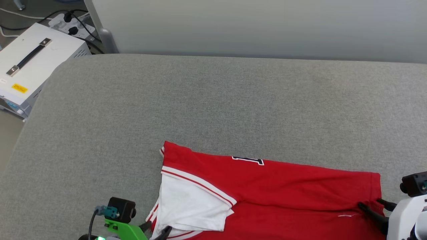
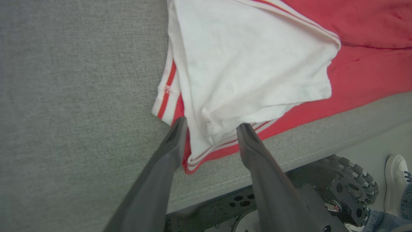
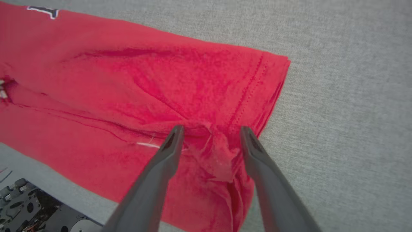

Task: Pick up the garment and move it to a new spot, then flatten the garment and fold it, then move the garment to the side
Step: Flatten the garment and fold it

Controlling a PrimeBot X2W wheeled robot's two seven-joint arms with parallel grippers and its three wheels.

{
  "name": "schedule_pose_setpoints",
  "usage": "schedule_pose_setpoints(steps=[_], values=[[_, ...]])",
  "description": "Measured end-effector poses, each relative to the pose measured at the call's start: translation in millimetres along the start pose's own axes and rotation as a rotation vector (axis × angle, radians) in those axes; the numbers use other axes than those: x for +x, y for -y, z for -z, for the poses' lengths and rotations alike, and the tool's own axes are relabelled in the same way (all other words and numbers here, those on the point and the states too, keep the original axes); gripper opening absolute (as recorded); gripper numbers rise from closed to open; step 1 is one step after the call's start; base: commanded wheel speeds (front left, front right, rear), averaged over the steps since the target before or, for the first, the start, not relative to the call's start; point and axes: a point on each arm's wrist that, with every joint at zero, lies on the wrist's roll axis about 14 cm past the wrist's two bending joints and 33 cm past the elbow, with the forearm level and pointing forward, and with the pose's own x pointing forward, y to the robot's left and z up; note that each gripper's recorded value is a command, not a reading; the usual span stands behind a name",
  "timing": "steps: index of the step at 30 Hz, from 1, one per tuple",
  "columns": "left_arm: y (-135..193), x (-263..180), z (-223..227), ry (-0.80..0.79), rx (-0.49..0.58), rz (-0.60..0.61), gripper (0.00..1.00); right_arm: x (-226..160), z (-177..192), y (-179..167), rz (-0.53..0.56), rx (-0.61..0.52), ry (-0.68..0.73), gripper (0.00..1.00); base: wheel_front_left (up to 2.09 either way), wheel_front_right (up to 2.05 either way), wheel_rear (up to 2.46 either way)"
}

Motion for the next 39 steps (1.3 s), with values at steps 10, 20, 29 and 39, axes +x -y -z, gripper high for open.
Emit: schedule_pose_setpoints(steps=[10,20,29,39], values=[[4.4,-13.7,-63.6,0.313,0.046,-0.033,1.0,-27.4,-38.4,-3.6,-0.018,0.047,0.14,1.0,0.0,0.0,0.0],[-14.4,-35.9,-136.5,0.707,0.107,-0.171,1.0,-26.0,-22.4,8.5,0.072,0.2,0.093,1.0,0.0,0.0,0.0],[-32.6,-41.7,-156.4,0.804,0.126,-0.245,1.0,-9.0,12.6,17.8,0.184,0.296,-0.007,1.0,0.0,0.0,0.0],[-45.7,-41.6,-153.0,0.812,0.124,-0.268,1.0,2.4,25.4,18.6,0.203,0.344,-0.039,1.0,0.0,0.0,0.0]])
